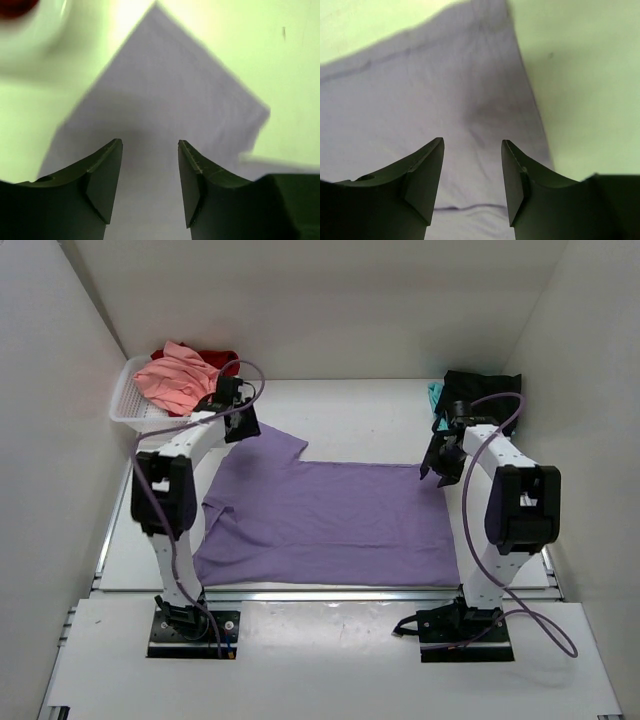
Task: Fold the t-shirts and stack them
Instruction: Grap the side of the flattened tshirt furthest away from the robot with both arms
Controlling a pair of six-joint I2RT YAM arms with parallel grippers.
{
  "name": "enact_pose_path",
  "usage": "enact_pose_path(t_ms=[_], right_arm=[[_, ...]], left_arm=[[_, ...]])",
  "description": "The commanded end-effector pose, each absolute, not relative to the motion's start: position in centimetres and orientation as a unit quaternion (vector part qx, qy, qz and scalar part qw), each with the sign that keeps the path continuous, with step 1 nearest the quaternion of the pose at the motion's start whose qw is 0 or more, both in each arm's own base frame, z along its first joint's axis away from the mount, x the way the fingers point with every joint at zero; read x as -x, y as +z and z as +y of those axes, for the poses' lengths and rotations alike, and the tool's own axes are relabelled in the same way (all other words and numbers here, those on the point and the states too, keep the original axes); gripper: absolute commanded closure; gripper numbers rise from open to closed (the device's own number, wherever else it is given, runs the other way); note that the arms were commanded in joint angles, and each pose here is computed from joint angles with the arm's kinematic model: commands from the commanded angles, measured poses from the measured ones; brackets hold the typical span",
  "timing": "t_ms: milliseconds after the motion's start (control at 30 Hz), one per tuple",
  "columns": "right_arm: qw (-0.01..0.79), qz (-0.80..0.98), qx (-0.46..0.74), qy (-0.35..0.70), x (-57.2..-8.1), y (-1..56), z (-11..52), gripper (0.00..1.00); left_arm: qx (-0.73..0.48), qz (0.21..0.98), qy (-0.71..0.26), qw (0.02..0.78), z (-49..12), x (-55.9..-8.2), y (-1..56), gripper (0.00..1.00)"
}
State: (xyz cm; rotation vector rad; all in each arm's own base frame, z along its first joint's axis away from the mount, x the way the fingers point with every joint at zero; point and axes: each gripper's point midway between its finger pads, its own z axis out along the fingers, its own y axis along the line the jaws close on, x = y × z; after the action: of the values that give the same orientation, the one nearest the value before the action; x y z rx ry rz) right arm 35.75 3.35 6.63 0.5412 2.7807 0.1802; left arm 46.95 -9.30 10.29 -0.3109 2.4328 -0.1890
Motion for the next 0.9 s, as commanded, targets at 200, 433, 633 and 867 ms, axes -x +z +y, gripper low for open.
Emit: enact_pose_path(t_ms=[200, 433, 633, 867], right_arm=[[0.158, 0.969, -0.180, 0.060, -38.8, 6.7, 3.0, 0.53], [0.153, 0.968, -0.185, 0.073, -39.4, 6.2, 3.1, 0.54], [0.157, 0.964, -0.204, 0.064, -41.4, 5.7, 1.8, 0.53], [0.170, 0.958, -0.225, 0.039, -44.4, 6.1, -0.2, 0.53]], left_arm=[[0.070, 0.947, -0.001, 0.312, -8.0, -52.1, 6.9, 0.38], [0.074, 0.965, 0.016, 0.252, -6.9, -49.5, 2.6, 0.35], [0.076, 0.972, 0.020, 0.223, -7.0, -48.9, 0.6, 0.52], [0.076, 0.973, 0.010, 0.216, -7.2, -48.8, 0.6, 1.00]])
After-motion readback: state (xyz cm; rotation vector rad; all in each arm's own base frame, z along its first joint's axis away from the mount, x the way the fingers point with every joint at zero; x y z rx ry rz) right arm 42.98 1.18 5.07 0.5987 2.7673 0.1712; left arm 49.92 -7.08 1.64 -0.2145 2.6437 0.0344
